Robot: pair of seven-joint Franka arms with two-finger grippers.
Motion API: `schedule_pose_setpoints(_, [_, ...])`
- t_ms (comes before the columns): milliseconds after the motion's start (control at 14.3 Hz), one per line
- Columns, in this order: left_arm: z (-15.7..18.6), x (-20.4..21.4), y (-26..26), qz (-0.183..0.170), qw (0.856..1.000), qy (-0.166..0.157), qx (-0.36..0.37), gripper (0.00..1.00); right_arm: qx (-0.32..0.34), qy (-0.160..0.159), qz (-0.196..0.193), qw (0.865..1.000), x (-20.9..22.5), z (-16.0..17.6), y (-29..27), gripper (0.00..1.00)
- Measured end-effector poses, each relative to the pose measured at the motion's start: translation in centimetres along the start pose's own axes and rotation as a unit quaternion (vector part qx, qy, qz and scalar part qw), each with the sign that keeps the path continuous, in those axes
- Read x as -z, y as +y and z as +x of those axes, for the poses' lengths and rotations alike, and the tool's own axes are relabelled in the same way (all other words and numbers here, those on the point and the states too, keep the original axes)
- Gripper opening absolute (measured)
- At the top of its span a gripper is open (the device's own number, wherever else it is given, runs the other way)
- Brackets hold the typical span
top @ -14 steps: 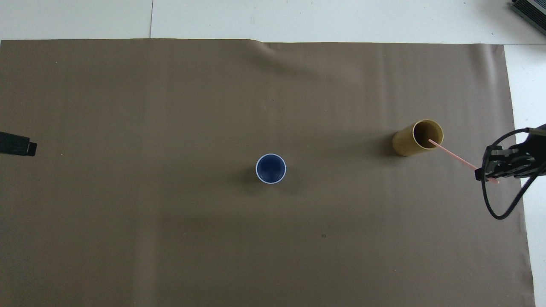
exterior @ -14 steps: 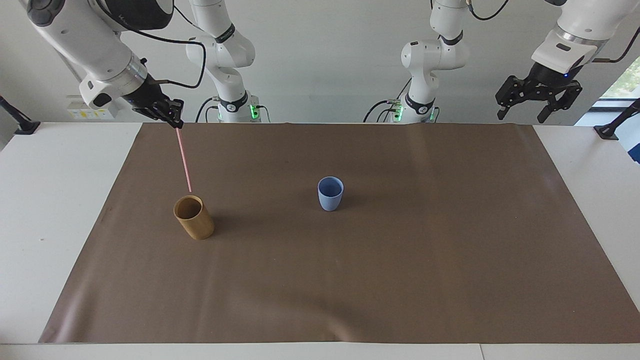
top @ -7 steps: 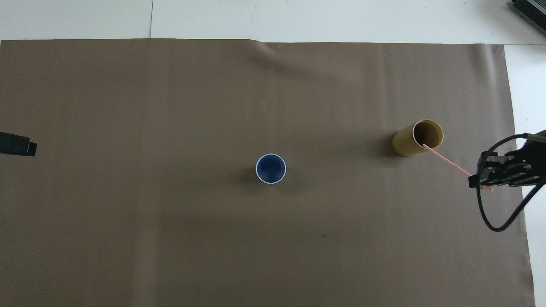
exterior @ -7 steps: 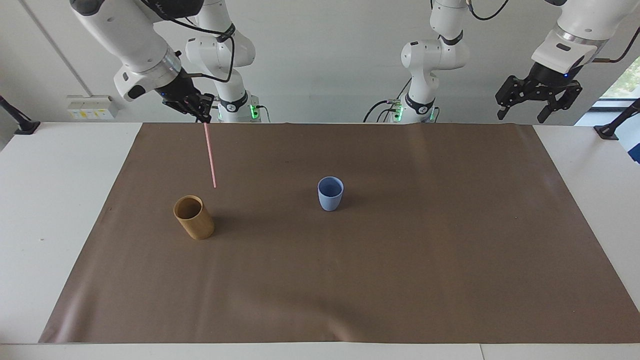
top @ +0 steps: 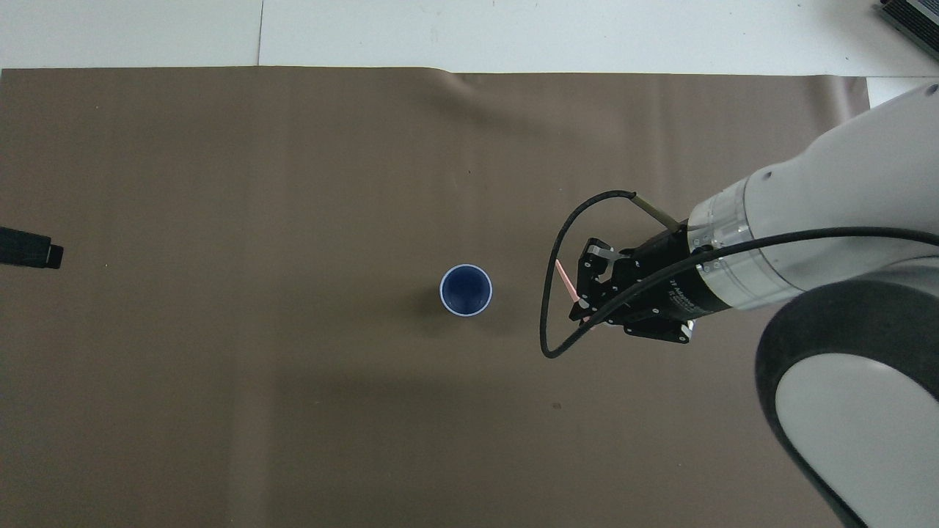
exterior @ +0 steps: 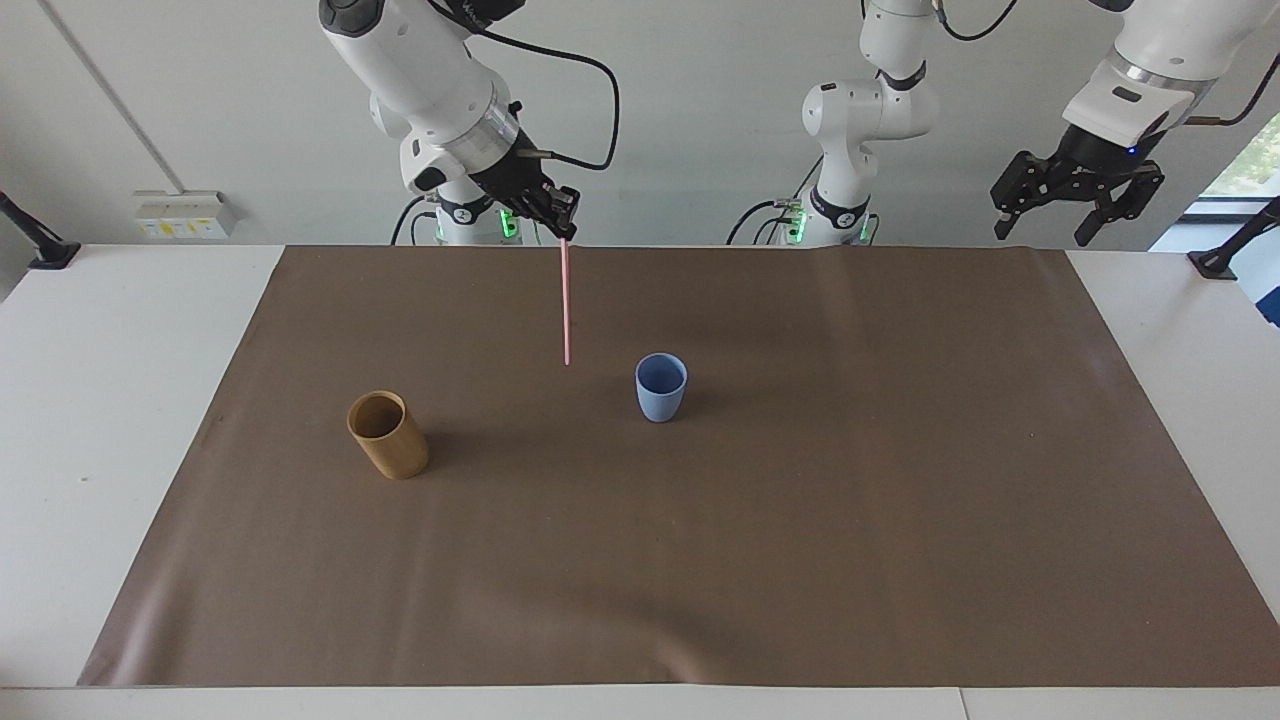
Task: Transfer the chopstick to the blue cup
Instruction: 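Carry the chopstick over the blue cup with the right gripper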
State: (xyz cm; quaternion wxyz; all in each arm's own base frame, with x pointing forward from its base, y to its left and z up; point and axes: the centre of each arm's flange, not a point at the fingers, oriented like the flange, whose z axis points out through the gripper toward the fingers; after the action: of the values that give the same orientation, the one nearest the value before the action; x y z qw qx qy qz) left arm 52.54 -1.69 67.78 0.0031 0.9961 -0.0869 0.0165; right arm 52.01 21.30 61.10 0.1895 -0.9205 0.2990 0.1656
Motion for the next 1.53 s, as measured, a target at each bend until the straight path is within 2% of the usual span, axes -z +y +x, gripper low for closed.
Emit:
schedule_pose_setpoints(209, [0.0,0.0,0.0,0.0,1.0,0.0,0.0,1.0,-0.068,-0.032,0.048,0.996,-1.4,0.5,-1.8,0.08])
schedule_pose_setpoints(627, [0.0,0.0,0.0,0.0,1.0,0.0,0.0,1.0,-0.145,-0.085,0.066,0.984,-7.4,1.3,-4.7,0.08])
schedule_pose_setpoints(1185, [0.0,0.0,0.0,0.0,1.0,0.0,0.0,1.0,-0.169,-0.1,0.043,0.98,-10.5,3.0,-3.7,0.08])
schedule_pose_setpoints(1533, [0.0,0.0,0.0,0.0,1.0,0.0,0.0,1.0,-0.176,-0.099,0.039,0.979,-13.0,3.7,-4.0,0.08])
